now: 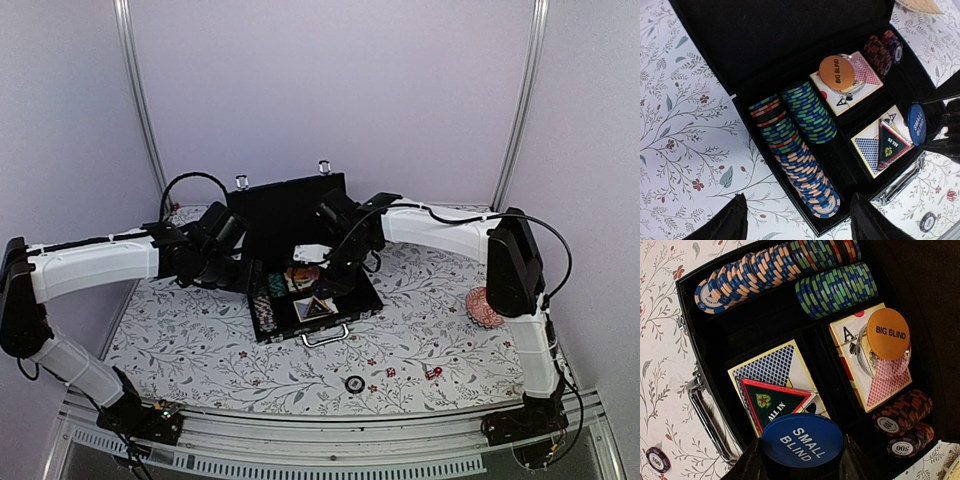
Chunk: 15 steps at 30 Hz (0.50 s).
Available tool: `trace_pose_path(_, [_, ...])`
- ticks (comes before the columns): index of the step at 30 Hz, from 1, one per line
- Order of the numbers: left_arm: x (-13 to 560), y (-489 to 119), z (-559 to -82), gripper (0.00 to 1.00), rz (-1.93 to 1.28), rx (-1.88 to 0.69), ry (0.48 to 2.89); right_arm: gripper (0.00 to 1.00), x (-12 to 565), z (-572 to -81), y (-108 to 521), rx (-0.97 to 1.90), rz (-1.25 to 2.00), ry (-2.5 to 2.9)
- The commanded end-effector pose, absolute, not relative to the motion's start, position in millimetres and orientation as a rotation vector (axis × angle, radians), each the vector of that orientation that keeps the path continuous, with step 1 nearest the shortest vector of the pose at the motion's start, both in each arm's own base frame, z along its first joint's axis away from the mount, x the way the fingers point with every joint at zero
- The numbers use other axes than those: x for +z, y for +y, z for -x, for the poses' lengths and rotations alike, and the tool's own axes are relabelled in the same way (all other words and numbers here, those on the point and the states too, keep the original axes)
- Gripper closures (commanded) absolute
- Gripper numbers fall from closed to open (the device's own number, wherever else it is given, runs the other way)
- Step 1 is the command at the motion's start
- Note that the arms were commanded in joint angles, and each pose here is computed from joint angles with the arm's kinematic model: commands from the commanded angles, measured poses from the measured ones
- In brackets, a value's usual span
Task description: Pack up texas hold em set
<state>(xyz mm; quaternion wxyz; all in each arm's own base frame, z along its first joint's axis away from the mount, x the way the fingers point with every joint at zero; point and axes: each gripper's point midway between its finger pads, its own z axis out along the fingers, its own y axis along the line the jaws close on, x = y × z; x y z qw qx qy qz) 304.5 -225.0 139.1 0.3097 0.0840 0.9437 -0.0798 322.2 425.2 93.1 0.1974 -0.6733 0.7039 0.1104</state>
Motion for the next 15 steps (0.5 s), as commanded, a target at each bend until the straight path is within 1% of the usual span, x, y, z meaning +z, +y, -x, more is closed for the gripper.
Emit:
trace_pose_path(1, [140,-209,-301,0.29,-0.165,-0.191,2.499,0.56,82,-320,442,0.349,1.917,1.943])
trace_pose_path(9, [141,-205,-300,0.29,-0.160,-0.192,2.496,0.55,64,-316,447,0.372,1.948,1.956])
trace_pose_path(15, [141,-206,-301,0.29,-0.165,-0.193,2.495,0.55,62,-313,450,0.397,1.952,1.948])
